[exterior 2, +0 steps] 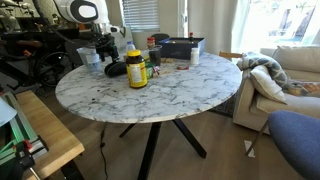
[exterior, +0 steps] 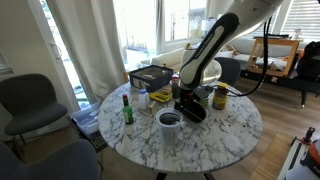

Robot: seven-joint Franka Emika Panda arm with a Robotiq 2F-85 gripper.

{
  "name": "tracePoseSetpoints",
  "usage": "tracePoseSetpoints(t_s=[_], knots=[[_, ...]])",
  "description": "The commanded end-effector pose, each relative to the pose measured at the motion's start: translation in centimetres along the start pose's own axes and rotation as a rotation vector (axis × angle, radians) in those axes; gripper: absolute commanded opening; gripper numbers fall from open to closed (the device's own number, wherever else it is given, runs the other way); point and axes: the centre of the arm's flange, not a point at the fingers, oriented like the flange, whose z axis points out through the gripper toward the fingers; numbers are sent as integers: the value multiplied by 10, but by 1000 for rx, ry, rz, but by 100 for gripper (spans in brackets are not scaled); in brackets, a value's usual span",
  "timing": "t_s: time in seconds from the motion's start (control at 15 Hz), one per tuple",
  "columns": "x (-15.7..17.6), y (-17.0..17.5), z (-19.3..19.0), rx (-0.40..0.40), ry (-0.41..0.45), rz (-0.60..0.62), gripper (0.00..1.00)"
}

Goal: Put the white object in the grey cup

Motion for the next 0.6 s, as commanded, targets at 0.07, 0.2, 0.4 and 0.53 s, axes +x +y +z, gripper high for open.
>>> tracePoseSetpoints(t_s=[0.07,0.2,0.4,0.53], knots=[[-10,-18,-43,-52,24,-85,100],[-8,-22,-49,-79,19,-104,100],[-2,-20,-47,-70,47,-168,100],[2,-17,-40,-54,48,-182,100]])
